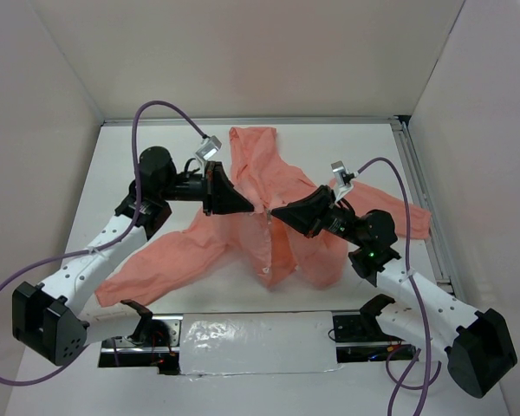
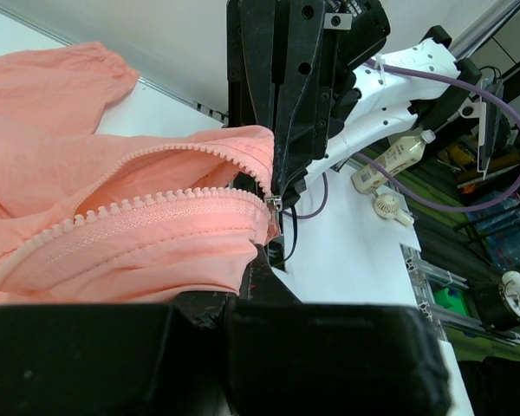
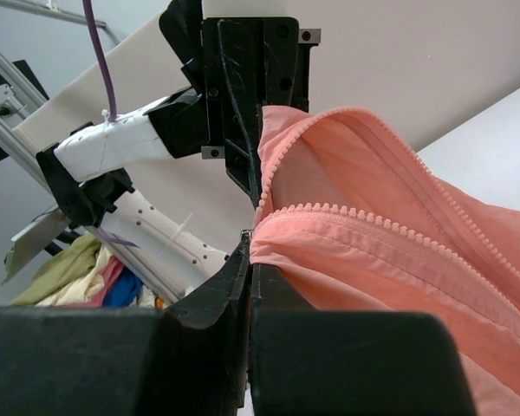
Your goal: Zip up the jacket
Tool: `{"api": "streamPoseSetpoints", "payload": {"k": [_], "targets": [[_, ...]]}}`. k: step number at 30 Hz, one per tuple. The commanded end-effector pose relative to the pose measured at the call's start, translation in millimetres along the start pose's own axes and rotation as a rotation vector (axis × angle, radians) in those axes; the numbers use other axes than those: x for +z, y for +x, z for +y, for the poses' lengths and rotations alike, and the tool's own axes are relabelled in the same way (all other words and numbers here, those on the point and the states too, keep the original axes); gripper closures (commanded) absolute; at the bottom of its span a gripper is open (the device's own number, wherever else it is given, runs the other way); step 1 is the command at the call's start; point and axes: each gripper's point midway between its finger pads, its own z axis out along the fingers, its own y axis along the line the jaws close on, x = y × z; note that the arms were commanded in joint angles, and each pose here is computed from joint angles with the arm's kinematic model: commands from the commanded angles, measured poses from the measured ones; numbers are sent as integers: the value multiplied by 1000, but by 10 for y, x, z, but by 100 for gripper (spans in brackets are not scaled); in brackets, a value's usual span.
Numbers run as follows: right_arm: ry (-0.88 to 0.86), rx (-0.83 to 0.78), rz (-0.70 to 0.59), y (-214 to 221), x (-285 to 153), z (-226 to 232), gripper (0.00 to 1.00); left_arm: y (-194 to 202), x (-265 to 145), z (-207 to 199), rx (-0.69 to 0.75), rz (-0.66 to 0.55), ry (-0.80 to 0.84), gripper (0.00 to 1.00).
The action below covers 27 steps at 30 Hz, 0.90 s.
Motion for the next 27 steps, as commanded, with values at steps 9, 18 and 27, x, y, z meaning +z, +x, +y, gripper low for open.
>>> {"api": "streamPoseSetpoints", "payload": {"k": [9, 18, 27], "targets": [[-32, -27, -25, -106, 26, 100, 100, -131, 10, -124, 82, -40, 18, 100], [-35, -18, -35, -135, 57, 93, 100, -130, 67, -116, 93, -51, -8, 100], [-17, -8, -78, -194, 42, 69, 100, -58, 95, -142, 115, -28, 11, 100]]}}
